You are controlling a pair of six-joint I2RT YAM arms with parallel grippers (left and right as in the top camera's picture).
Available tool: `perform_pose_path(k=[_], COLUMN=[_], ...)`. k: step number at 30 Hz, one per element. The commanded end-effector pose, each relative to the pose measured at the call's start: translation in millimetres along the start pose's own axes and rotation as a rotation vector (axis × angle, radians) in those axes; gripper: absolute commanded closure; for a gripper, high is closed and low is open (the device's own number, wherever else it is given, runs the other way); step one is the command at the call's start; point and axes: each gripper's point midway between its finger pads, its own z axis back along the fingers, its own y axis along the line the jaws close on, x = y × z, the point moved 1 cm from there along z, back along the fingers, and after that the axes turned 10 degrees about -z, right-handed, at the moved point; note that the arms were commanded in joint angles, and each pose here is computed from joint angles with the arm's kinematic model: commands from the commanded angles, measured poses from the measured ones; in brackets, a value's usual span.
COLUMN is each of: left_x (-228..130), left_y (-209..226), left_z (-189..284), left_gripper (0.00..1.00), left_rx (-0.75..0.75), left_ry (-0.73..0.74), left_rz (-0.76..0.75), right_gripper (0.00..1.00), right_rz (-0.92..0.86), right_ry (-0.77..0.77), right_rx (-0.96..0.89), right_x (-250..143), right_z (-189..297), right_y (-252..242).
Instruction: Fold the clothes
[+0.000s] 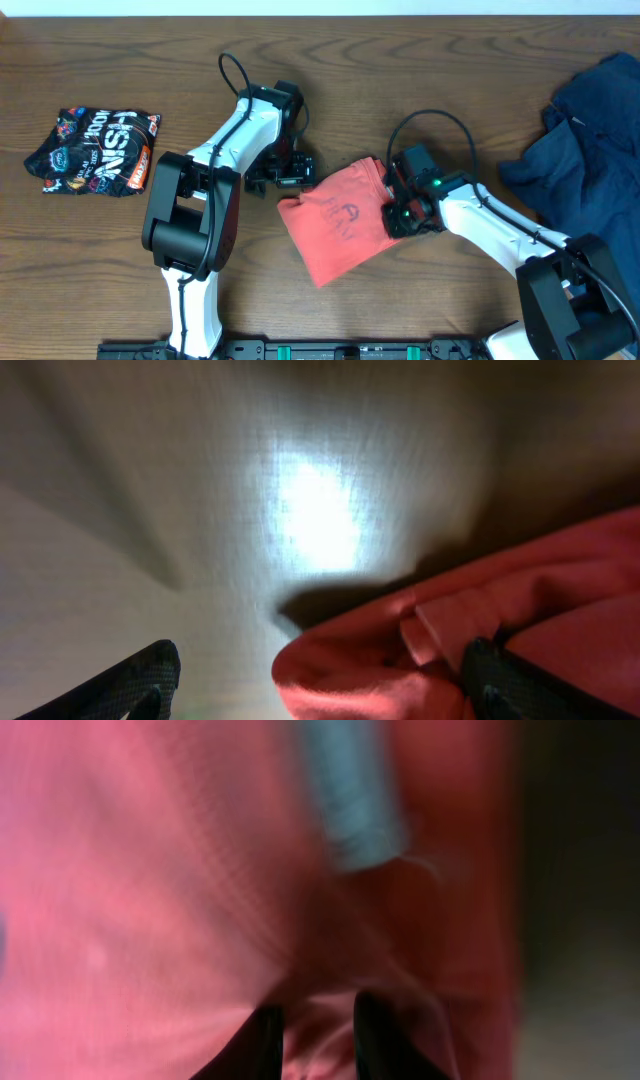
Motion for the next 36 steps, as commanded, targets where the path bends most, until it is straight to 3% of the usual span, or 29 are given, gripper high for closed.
perform_pose_path(k=[1,3,7,13,15,19,21,27,32,36], left_x=[-3.6,-2.7,1.0,21.3,33.1,43.5,41.6,47.1,47.1,46.2], left_y=[-5.8,-5.7,-2.4,8.5,10.7,-35.2,-44.3,-43.1,-62.3,-71.9], left_z=[5.2,5.6,8.1,36.7,57.8,101.7,106.4,74.8,53.1,26.9], left_gripper=[0.08,0.08,0.06,0.0,0.02,0.02,0.02,0.02,0.02,0.02], left_rx=[-0.037,-0.038,-0.042,-0.064,-0.101,-0.428,-0.484,-0.483,-0.664,-0.703], left_ry=[0.001,-0.003,-0.017,-0.117,-0.2,-0.372,-0.398,-0.34,-0.291,-0.22], left_rz=[-0.009,-0.01,0.0,0.03,0.023,-0.293,-0.395,-0.458,-0.506,-0.496], right_gripper=[0.81,0.83,0.75,0.63,0.58,0.48,0.47,0.46,0.45,0.45], right_rz=[-0.047,0.016,0.071,0.07,0.064,0.06,0.06,0.059,0.057,0.056], right_ry=[-0.216,-0.324,-0.43,-0.352,-0.327,-0.306,-0.303,-0.285,-0.274,-0.274], right_rx=[-0.145,-0.108,-0.072,-0.095,-0.113,-0.122,-0.122,-0.128,-0.134,-0.134], right_x=[48.7,75.3,98.7,81.7,76.1,71.8,71.1,67.0,64.7,64.8], right_z=[6.5,12.5,21.1,14.6,13.0,11.9,11.7,10.6,10.1,10.2], right_y=[-31.8,-23.7,-10.7,-16.2,-21.3,-24.2,-24.4,-25.7,-27.7,-27.9])
